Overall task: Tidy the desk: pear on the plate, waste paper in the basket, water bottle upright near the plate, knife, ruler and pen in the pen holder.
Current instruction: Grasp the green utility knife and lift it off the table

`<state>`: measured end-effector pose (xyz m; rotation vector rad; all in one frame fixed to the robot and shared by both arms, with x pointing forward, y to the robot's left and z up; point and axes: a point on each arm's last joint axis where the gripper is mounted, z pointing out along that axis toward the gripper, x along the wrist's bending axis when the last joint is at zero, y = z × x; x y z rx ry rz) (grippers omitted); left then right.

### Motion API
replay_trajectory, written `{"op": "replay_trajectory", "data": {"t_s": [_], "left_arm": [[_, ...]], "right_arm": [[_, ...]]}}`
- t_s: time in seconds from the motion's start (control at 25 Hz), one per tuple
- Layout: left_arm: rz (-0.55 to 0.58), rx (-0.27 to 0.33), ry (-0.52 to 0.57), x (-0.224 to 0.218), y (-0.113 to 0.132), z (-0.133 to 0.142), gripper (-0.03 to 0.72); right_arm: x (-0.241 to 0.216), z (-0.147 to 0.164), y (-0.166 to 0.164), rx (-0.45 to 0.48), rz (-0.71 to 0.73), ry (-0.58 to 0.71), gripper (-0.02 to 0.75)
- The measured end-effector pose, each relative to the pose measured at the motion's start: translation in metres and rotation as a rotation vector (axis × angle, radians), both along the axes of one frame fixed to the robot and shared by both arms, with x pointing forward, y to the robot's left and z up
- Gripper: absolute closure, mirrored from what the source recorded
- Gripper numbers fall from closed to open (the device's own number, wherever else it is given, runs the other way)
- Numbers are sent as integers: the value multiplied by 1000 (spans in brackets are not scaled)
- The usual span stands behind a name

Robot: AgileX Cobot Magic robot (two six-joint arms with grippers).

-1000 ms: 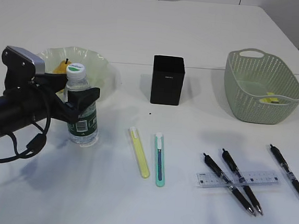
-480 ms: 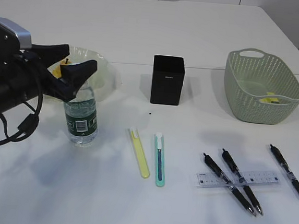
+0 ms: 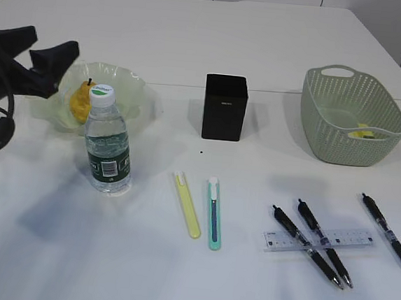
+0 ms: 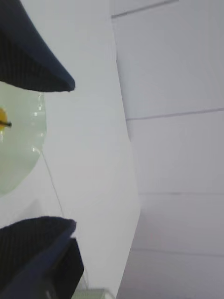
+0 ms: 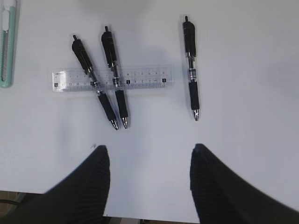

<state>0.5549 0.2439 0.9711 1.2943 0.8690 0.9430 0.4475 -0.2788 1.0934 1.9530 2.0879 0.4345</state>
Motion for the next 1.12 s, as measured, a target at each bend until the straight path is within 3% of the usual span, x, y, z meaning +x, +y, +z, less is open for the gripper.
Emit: {"op": "replay_trajectory", "data": {"t_s": [0.12,0.44,0.76,1.12], "left_arm": [[91,-11,0,3,25,2,98],[330,-12,139,4,83,-9,98],[424,-1,380,-1,94,-25,98],[476,63,635,-30,95,-3,98]], "right_arm": [[0,0,0,0,0,0,328],[0,0,0,0,0,0,328],[0,0,0,-3,0,-4,328],[2,1,0,-1,0,-24,328]]}}
